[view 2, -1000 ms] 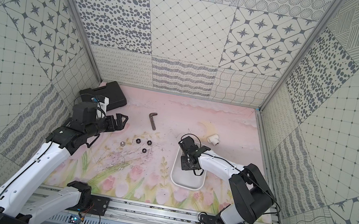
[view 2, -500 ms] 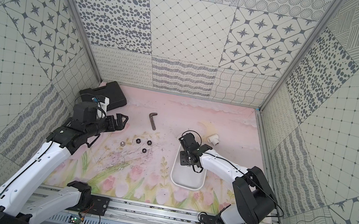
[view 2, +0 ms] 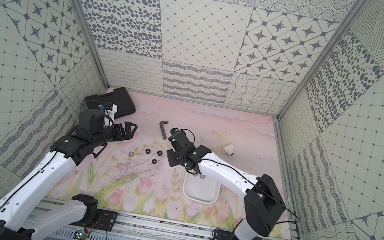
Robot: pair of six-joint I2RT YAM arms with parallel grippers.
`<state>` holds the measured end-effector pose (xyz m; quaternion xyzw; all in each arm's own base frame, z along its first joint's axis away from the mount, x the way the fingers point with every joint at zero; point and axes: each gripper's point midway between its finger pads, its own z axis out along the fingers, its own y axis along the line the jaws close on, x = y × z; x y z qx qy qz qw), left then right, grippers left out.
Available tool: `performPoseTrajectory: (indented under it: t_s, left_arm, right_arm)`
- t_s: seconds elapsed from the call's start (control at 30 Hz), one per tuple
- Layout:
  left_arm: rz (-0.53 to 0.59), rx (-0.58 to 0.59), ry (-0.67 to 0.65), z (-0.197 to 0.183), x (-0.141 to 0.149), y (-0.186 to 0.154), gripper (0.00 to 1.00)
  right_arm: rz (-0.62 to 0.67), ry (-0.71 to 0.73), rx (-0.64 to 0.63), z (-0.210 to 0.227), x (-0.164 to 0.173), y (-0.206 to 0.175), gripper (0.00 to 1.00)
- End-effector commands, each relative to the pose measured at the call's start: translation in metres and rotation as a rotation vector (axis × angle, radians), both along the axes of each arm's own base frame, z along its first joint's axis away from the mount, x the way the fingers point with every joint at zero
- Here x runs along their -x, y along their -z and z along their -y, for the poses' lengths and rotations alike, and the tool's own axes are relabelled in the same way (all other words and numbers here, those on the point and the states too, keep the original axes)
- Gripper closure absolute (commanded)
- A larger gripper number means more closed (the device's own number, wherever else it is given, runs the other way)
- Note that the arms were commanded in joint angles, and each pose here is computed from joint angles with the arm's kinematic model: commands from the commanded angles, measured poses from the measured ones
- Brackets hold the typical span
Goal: Put the nuts on the desktop into the storage box
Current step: Pick up the nut from the center of the board.
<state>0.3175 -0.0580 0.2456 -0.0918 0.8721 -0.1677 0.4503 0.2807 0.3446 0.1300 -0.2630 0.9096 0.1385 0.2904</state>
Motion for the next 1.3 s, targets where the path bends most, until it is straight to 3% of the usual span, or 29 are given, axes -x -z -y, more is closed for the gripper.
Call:
performPoseTrajectory:
  t_s: [0.0,0.37,0.87,1.27]
  left_arm:
    - [0.019,-0.002,-0.004,0.0,-0.003,-0.003,0.01]
    - [0.024,-0.006,-0.009,-0.002,-0.002,-0.003,0.01]
    - [0.031,-0.007,-0.009,-0.002,-0.002,-0.004,0.01]
    - [0.034,-0.01,-0.01,-0.002,0.0,-0.005,0.01]
  right_arm:
    - [-0.015,-0.067,-0.01,-0.035,-0.003,0.018,0.48]
    - [-0.072,-0.117,0.018,-0.078,-0.009,0.063,0.44]
    - [-0.096,-0.149,0.066,-0.095,-0.005,0.092,0.44]
    - [-0.105,-0.166,0.085,-0.1,-0.003,0.103,0.53]
